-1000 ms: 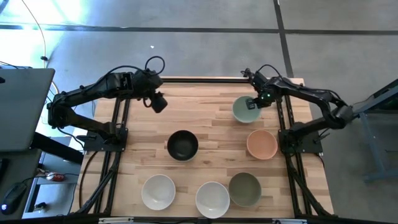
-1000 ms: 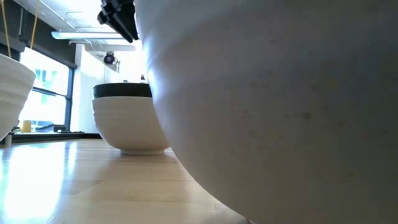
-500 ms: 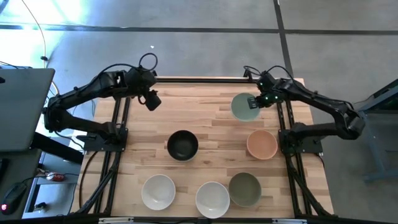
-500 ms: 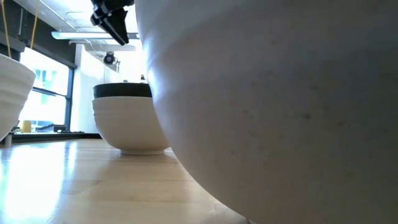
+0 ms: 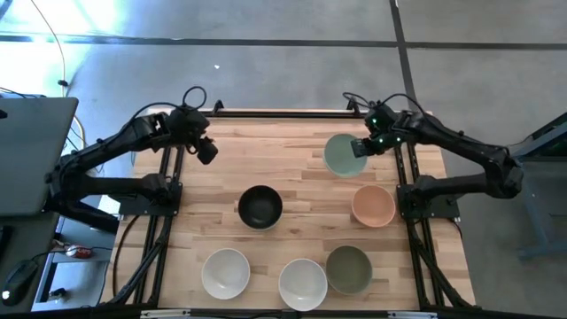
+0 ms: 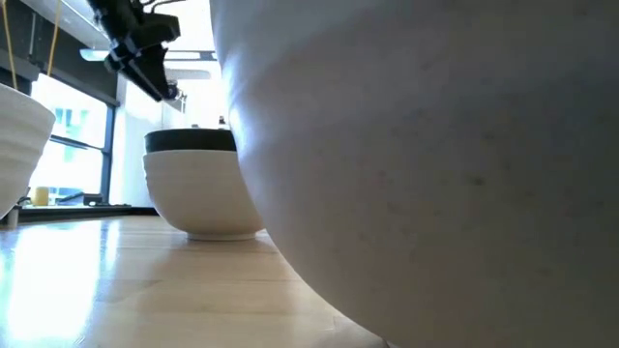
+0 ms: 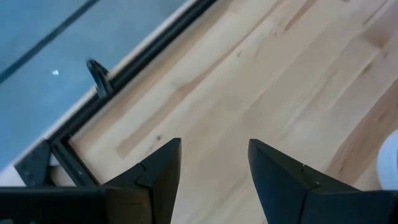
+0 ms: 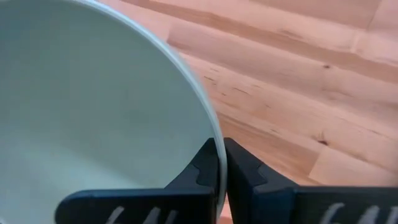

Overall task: Nest bowls inside each other
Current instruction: Stack the green bowl on the black bowl

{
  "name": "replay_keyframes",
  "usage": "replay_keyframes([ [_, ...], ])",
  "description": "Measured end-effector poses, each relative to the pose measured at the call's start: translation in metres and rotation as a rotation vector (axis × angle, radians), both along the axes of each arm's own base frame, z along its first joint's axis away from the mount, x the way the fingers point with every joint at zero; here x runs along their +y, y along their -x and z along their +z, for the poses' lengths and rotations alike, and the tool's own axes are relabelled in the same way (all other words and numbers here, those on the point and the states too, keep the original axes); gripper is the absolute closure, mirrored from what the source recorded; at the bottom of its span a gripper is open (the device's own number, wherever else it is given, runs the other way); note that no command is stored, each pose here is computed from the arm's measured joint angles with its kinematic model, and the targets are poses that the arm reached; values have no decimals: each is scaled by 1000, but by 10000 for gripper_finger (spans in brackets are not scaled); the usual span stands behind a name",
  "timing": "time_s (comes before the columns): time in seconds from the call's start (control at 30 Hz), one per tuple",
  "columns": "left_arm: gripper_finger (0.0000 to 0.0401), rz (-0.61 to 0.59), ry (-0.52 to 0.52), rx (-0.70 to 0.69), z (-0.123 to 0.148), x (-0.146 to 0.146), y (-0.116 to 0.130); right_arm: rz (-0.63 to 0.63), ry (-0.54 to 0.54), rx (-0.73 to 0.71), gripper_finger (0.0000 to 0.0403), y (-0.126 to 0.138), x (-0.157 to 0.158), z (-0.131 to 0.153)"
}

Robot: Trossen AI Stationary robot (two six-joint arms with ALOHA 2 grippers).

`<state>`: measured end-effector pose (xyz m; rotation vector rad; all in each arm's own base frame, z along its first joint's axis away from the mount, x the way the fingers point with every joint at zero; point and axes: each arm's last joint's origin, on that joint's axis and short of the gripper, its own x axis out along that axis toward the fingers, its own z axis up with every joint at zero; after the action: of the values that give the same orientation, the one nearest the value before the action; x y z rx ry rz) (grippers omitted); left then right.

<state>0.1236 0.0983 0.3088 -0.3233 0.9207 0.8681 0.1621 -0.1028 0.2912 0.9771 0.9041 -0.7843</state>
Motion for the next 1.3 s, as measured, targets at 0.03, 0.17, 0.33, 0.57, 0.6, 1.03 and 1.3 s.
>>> replay_keyframes([
  [0.03,224,2,7,2,-3,0,0,6,8,2,403,-2,0,9],
  [0.17,224,3,26,12,-12,-1,1,30,40,36,403,-12,1,47],
  [0.33,224,25,32,24,-18,-1,1,65,56,125,403,-27,1,91],
  [0.57,224,27,29,30,-18,-1,2,148,41,122,403,-64,3,126],
  [0.6,224,24,28,32,-18,-1,2,165,30,113,403,-72,4,127],
  [1.03,224,17,29,49,-19,-1,2,361,-104,182,403,-160,28,91],
  [1.3,224,17,29,49,-19,-1,2,384,-102,153,403,-185,44,92],
])
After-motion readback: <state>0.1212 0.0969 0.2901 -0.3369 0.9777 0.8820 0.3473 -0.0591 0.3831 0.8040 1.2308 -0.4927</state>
